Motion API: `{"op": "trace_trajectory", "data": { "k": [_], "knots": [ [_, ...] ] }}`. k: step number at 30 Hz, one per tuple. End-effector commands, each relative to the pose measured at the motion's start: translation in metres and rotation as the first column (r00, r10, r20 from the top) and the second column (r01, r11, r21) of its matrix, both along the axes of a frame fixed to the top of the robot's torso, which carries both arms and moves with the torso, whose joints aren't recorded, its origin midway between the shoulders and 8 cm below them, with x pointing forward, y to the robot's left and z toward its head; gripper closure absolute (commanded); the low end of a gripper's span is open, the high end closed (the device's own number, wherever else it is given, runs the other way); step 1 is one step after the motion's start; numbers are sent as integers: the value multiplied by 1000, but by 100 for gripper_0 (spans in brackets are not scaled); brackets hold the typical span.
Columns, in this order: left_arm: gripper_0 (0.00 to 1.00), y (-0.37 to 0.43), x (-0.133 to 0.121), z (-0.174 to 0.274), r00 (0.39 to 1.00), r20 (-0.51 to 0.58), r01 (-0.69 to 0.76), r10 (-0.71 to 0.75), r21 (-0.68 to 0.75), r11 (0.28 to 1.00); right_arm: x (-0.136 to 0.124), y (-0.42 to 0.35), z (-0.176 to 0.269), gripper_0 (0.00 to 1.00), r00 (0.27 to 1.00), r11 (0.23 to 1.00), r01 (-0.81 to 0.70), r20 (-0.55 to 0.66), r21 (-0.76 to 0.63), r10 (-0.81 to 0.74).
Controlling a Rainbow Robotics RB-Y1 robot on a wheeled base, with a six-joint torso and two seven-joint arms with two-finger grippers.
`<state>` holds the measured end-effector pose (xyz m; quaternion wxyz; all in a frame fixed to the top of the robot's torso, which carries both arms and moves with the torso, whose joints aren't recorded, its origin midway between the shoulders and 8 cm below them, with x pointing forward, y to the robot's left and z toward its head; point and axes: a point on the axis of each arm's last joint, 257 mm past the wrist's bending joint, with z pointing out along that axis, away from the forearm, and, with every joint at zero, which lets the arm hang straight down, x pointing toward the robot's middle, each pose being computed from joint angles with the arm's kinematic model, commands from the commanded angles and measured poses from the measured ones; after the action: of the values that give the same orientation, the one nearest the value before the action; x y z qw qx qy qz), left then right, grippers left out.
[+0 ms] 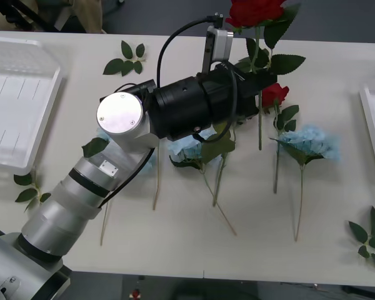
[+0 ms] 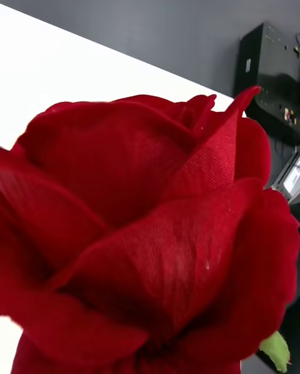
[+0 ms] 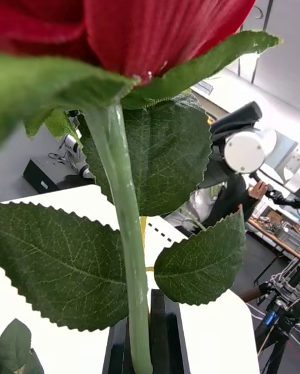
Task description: Put the red flowers into the right box and the blue flowers into the left box
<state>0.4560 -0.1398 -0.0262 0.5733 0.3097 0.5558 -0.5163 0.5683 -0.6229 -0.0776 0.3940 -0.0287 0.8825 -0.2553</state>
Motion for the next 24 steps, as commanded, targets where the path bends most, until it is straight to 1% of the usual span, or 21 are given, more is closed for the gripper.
{"op": "trace_trajectory", "data": {
  "k": [1, 5, 12, 24],
  "knots": [
    [100, -9, -8, 18, 999, 51, 17, -17, -7, 1000, 5, -21, 19, 100, 997, 1000, 24, 69, -2, -24],
    [100, -9, -8, 18, 999, 51, 17, -17, -7, 1000, 9, -19, -8, 100, 995, 995, 34, 87, 90, -42],
    [100, -9, -8, 18, 999, 51, 17, -17, -7, 1000, 13, -28, -33, 100, 994, 998, 46, 97, 51, -51],
    [100, -9, -8, 18, 999, 51, 17, -17, -7, 1000, 24, -19, -28, 100, 991, 998, 29, 125, 60, -37]
  ]
}}
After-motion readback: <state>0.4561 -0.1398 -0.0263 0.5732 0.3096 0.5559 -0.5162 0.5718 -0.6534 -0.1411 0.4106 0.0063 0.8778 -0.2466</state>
